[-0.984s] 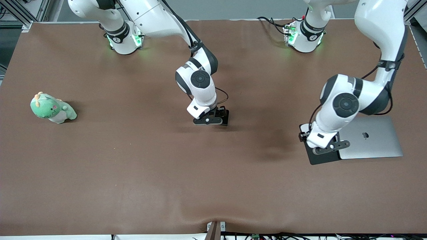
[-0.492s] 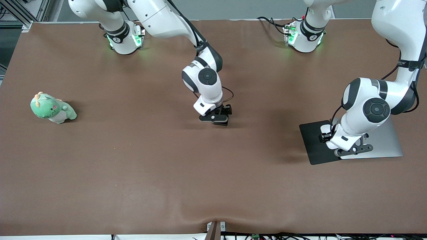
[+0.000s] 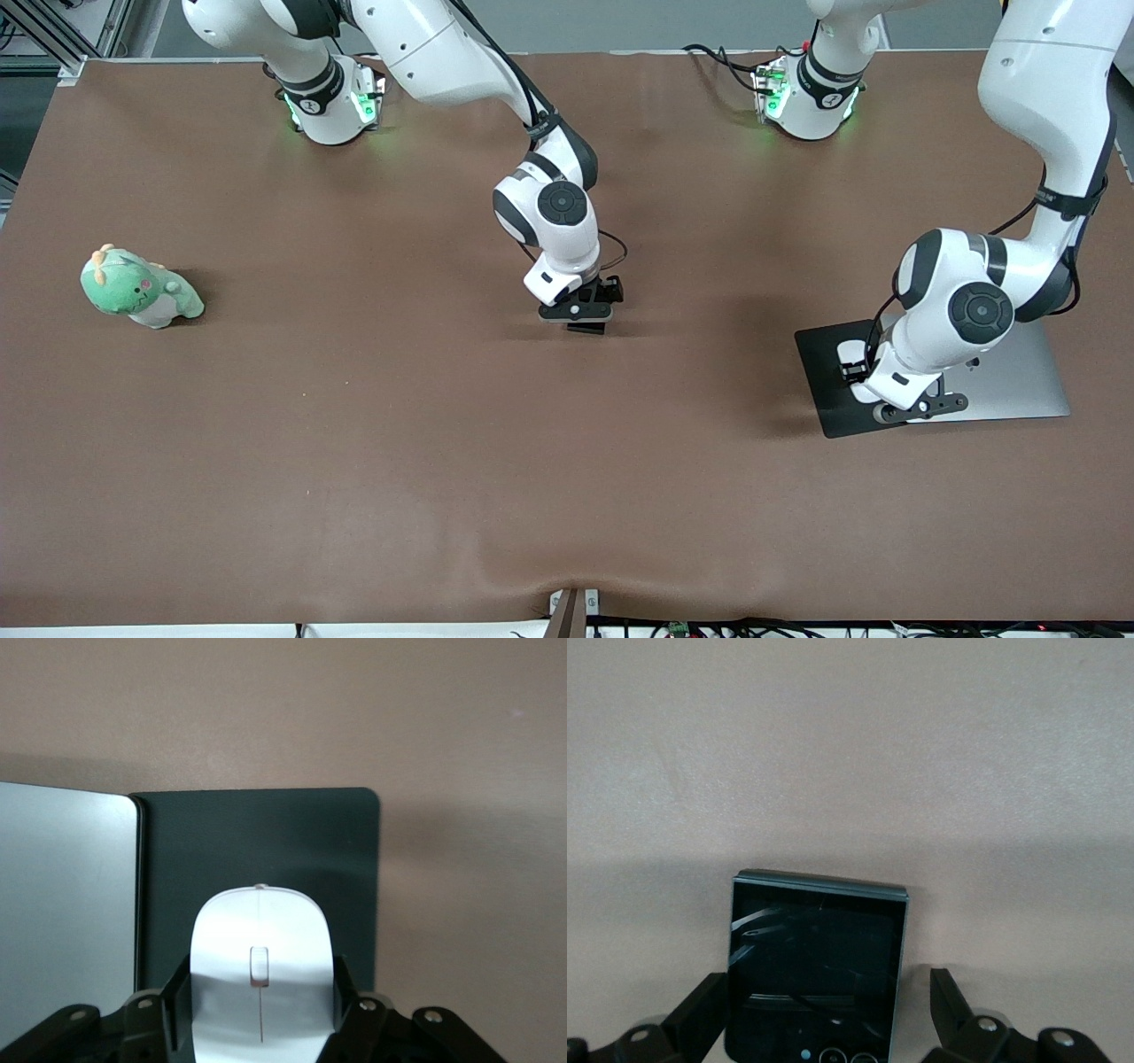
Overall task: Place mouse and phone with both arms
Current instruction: 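Lower the mouse onto the pad while the right gripper grasps the phone, then open the left gripper on the mouse while the right gripper lifts the phone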
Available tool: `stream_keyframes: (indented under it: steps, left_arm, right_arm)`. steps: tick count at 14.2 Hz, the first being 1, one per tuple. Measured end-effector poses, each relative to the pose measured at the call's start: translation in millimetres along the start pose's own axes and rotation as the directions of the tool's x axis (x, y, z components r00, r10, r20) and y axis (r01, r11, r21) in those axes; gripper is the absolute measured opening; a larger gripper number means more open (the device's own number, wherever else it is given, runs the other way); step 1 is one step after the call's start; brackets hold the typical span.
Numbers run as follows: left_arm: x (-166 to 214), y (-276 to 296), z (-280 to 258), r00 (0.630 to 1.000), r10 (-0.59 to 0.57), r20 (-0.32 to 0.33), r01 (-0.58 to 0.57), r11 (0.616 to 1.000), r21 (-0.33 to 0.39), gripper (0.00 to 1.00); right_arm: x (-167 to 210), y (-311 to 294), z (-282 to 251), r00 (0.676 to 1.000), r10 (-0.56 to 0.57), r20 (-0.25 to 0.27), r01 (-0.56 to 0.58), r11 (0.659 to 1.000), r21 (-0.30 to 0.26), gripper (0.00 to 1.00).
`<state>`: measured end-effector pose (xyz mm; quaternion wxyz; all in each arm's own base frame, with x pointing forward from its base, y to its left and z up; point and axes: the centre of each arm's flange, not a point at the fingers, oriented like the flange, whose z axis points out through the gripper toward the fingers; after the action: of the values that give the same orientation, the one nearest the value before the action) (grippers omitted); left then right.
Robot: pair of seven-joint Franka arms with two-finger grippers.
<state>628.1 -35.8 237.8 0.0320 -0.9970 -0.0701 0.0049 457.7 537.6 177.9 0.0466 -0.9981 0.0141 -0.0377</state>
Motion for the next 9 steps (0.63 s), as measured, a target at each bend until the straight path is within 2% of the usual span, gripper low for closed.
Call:
stream_keyframes:
  steps: [9]
  left_arm:
    - [0,-12,41,1.000,-0.006,0.024,0.006,1.000,-0.029,0.62]
  right_arm:
    - [6,-10,2,0.999,0.033,-0.013,-0.033,0.999,0.013,1.00]
